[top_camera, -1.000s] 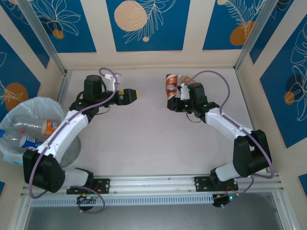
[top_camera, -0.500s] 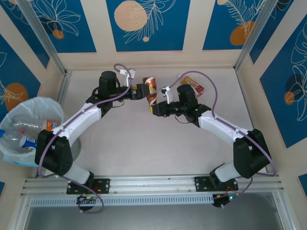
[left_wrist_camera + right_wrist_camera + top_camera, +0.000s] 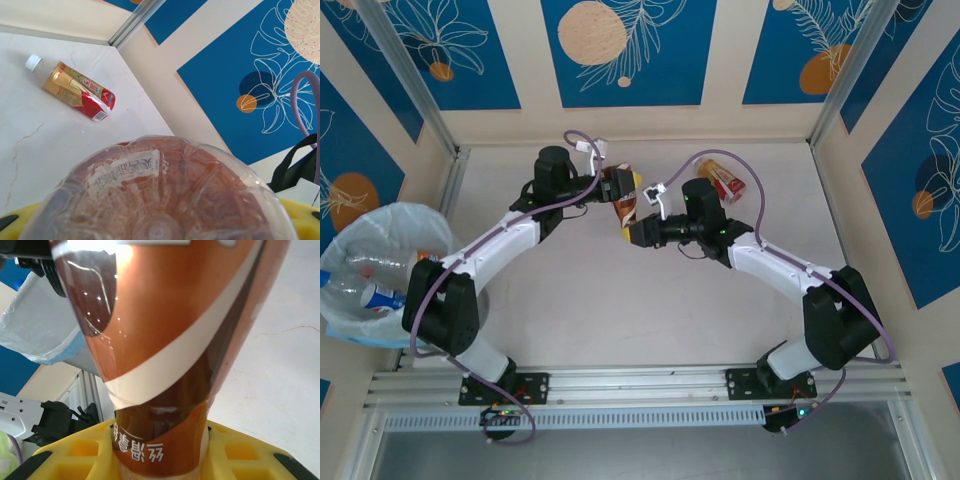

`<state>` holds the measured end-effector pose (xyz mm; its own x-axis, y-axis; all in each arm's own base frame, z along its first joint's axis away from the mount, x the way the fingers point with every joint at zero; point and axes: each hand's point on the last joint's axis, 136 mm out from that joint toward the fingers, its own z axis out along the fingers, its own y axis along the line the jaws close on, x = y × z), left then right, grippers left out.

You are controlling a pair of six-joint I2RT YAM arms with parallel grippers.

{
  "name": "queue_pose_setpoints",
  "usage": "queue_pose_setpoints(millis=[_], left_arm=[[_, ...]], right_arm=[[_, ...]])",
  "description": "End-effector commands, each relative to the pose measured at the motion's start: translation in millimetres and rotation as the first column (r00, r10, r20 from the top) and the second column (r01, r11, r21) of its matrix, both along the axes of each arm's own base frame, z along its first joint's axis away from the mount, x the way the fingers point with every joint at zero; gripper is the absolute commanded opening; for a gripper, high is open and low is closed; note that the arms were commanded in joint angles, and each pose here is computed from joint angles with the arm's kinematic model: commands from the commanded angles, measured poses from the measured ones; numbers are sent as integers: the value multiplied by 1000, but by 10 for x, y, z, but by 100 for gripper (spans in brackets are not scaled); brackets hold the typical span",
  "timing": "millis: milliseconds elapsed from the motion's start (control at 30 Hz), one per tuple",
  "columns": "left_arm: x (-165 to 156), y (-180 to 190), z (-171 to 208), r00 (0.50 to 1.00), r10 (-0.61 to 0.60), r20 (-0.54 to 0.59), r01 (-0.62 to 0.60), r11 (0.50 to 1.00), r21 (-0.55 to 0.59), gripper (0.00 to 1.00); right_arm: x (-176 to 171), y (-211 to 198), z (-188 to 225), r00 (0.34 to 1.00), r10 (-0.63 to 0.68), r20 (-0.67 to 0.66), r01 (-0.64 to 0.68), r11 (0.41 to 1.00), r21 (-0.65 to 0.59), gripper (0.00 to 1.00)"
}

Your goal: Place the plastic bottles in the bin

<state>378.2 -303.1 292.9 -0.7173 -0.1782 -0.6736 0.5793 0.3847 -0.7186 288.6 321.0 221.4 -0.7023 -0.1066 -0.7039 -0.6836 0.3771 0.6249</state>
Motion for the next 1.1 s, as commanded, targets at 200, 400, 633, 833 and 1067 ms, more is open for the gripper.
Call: queue_pose_setpoints(millis=[200, 400, 633, 833, 1067], left_arm=[[4, -29, 96, 1000, -10, 13, 9, 1000, 19, 48], [40, 0, 62, 1000, 17, 9, -17, 999, 49, 46], [142, 177, 22, 990, 142, 10, -143, 983, 118, 46], [139, 400, 3, 970, 240, 45, -244, 945, 218, 45], [-16, 743, 69, 941, 318, 118, -340, 876, 343, 45]], right_arm=[[77, -53, 28, 999, -46, -5, 46, 999, 11, 43], [119, -141, 38, 996, -83, 5, 84, 996, -6, 76], [176, -415, 63, 980, -192, 60, 195, 980, -50, 99], [328, -722, 72, 922, -375, 100, 382, 922, -65, 99], [652, -1318, -210, 692, -722, -5, 713, 685, -152, 100]])
